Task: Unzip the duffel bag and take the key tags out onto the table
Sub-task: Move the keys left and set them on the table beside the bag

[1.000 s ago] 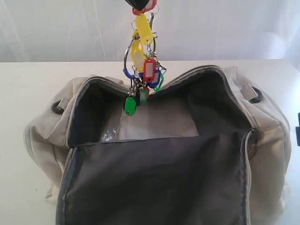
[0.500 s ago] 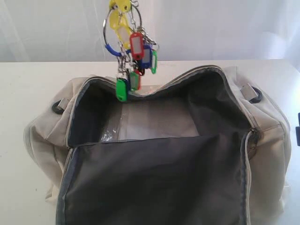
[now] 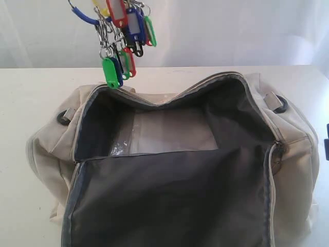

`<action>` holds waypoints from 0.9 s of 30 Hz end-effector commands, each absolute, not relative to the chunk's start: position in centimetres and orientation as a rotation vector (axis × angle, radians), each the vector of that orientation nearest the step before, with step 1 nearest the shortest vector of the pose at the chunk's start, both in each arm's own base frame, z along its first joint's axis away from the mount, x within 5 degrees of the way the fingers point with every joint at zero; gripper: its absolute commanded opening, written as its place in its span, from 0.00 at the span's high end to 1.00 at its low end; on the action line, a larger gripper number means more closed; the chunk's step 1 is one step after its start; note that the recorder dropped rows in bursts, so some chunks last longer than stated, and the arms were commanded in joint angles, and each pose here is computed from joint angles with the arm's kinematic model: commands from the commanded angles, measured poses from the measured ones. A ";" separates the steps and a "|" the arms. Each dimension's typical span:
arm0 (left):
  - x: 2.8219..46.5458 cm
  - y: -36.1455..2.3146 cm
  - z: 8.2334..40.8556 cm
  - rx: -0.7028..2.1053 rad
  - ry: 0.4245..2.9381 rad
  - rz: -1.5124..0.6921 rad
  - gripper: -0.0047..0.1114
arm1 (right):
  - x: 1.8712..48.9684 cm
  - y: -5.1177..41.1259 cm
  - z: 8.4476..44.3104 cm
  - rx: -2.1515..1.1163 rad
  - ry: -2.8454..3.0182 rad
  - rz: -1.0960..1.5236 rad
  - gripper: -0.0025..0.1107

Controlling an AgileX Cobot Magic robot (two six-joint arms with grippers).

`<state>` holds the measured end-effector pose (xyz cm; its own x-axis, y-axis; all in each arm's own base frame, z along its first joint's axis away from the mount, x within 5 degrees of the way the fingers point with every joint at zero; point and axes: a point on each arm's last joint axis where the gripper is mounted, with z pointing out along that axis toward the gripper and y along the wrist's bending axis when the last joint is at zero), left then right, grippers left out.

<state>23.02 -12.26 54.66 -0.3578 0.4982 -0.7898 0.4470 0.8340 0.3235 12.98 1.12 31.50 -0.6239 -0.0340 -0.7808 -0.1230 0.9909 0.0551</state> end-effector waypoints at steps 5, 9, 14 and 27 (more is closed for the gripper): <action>21.5 -7.4 54.1 0.545 2.136 0.163 0.96 | 13.0 1.1 31.7 -0.122 2.226 0.121 0.98; 21.8 -5.9 52.6 0.498 2.210 0.220 0.96 | 13.0 1.1 31.7 -0.122 2.226 0.121 0.98; 22.6 -4.3 50.3 0.448 2.309 0.290 0.96 | 12.9 1.1 31.6 -0.122 2.228 0.121 0.98; 24.6 -1.3 41.6 0.422 2.652 0.413 0.96 | 12.9 1.2 31.6 -0.120 2.229 0.128 0.98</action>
